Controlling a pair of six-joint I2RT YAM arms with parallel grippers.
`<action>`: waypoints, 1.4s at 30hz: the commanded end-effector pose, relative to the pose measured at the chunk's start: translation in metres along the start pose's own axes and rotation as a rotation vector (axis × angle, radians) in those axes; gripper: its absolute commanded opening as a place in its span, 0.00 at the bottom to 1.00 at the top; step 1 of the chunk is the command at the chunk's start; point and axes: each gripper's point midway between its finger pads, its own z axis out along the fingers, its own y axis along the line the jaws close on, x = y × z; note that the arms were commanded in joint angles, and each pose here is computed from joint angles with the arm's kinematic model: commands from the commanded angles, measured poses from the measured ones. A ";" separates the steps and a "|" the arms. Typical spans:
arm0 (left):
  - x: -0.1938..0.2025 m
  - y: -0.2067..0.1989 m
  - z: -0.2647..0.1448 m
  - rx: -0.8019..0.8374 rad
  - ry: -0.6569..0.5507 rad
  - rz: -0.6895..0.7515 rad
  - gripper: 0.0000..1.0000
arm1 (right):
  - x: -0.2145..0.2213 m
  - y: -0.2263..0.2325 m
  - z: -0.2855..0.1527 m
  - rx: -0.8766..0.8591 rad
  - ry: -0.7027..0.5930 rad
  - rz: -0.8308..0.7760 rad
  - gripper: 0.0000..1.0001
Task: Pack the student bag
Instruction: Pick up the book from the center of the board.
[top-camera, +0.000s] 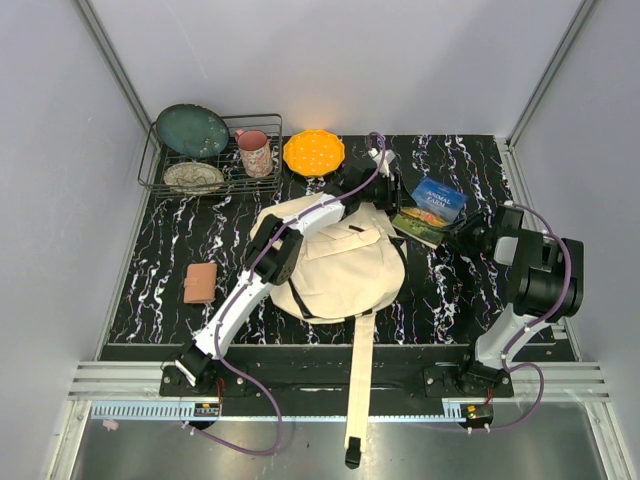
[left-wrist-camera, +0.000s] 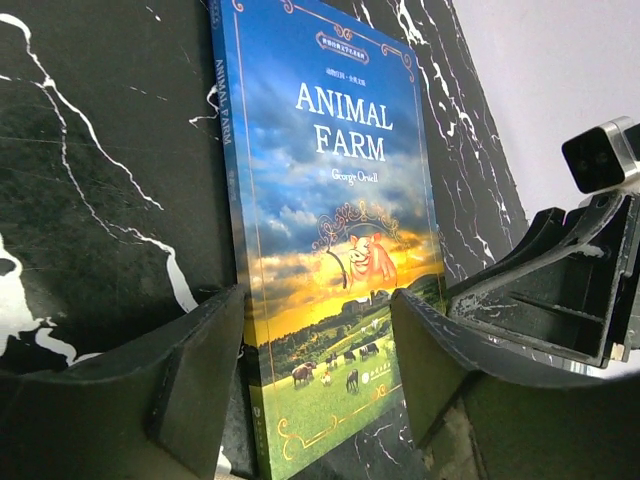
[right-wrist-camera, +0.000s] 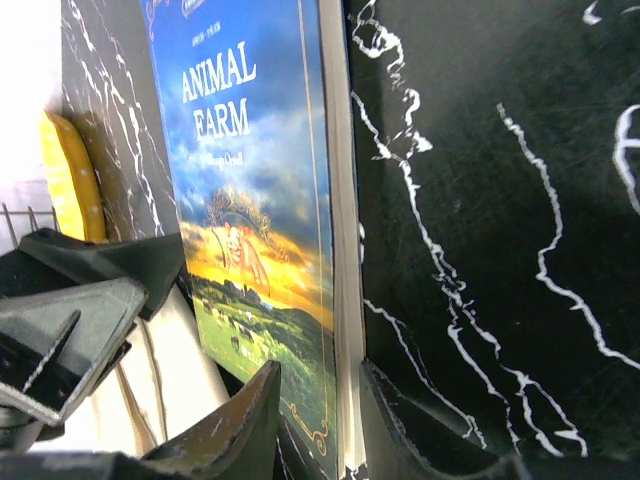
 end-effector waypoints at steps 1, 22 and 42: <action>0.034 -0.019 0.008 0.088 0.114 -0.014 0.62 | 0.004 0.031 0.006 -0.053 0.037 -0.096 0.41; 0.037 -0.029 0.005 0.152 0.134 0.010 0.50 | 0.000 0.049 -0.006 0.005 0.001 -0.194 0.34; 0.052 -0.050 0.000 0.309 0.209 0.010 0.41 | 0.010 0.066 0.004 -0.206 -0.019 -0.109 0.61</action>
